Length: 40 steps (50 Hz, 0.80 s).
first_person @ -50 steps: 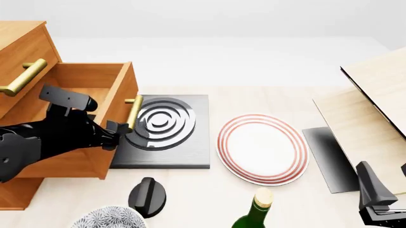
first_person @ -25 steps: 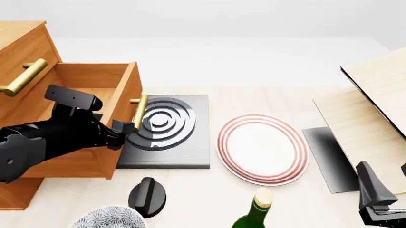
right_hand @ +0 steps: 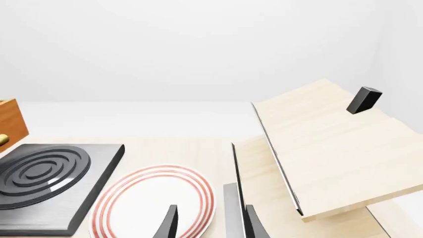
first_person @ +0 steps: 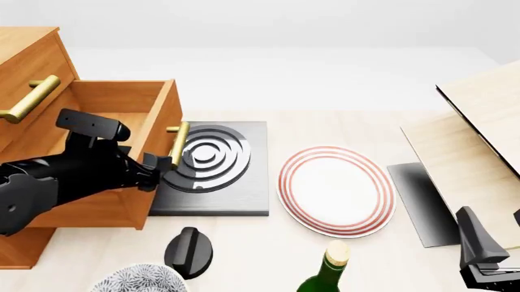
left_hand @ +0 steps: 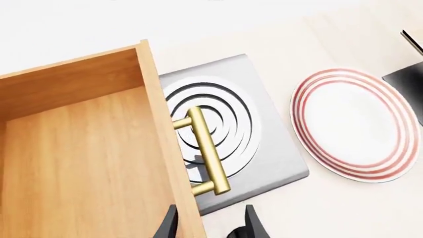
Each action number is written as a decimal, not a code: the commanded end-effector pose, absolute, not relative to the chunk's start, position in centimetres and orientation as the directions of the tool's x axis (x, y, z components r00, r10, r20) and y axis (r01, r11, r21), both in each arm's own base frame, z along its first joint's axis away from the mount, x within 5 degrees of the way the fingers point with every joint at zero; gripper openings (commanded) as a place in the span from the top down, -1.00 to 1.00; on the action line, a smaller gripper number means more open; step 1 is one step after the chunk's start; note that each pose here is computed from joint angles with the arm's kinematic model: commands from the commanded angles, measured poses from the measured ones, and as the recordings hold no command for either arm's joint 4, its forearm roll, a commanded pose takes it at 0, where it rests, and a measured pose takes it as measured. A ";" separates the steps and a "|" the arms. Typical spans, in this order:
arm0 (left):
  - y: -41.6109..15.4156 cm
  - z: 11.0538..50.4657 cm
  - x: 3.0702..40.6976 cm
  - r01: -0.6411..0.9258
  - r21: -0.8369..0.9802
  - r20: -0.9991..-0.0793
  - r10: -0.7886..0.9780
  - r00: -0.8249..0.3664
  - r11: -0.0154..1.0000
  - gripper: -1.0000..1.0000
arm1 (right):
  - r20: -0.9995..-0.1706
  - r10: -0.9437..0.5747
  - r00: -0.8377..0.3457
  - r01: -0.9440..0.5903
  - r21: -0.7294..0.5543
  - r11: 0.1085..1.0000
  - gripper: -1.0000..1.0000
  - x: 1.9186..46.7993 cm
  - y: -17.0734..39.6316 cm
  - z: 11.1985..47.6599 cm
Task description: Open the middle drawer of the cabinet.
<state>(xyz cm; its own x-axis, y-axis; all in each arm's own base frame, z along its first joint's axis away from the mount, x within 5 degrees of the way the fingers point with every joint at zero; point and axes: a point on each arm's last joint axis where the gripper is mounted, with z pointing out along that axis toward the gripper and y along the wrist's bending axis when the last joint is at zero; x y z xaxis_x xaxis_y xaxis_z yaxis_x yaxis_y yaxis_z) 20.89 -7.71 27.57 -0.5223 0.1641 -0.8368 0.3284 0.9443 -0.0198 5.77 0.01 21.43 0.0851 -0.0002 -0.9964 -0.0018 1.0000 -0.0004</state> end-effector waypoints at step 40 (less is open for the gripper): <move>-5.7 32.8 15.5 0.384 0.109 -0.919 0.240 -0.313 0.917 -1.00 | -0.996 0.000 0.085 -0.002 -0.001 1.000 -1.00 5.7 0.0 21.4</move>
